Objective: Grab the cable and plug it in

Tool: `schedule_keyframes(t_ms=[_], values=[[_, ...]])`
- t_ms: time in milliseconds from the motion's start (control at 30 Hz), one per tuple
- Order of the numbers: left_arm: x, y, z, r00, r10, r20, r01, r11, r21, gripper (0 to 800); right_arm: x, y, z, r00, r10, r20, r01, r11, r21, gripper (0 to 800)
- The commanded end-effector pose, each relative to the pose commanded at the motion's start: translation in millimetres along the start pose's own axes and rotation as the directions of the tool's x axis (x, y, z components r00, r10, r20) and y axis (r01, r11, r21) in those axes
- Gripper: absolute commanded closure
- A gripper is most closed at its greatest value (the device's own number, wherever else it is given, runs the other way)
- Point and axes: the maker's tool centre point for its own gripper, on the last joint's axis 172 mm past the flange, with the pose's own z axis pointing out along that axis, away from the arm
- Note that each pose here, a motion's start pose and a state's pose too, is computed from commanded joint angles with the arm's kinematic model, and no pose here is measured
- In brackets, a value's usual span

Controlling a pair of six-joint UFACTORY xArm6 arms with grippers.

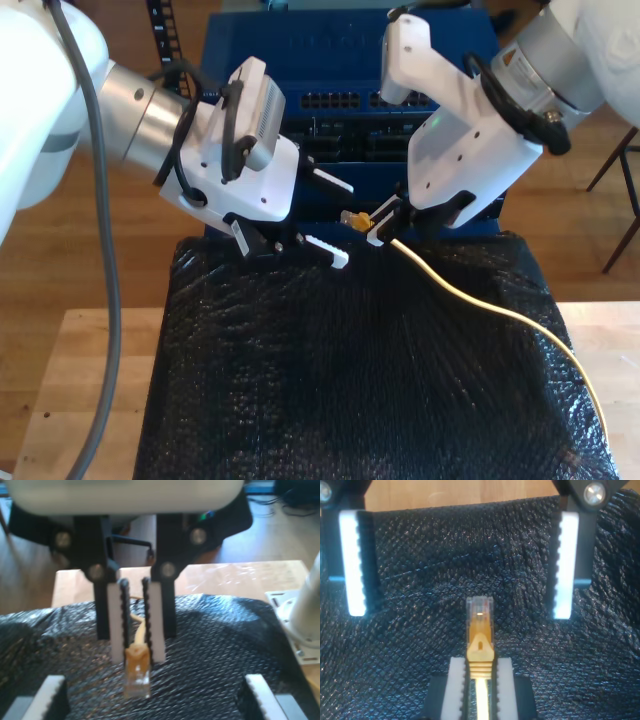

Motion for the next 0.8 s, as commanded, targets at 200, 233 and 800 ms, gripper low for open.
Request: schedule_keyframes(t_ms=[200, 233, 800], values=[[2, 0, -1, 1.0, 0.01, 0.001, -0.01, 1.0, 0.006, 24, 3, 4, -1, 1.0, -0.001, -0.001, 0.001, 1.0, -0.001, 796], [2, 0, -2, 1.0, 0.011, 0.003, -0.011, 1.0, 0.008, 23, 3, 5, -1, 1.0, 0.0, -0.001, 0.0, 1.0, -0.002, 796], [4, 0, -2, 1.0, 0.016, -0.001, -0.016, 1.0, 0.007, 105, 12, 5, -1, 1.0, -0.015, -0.004, 0.015, 1.0, 0.002, 796]])
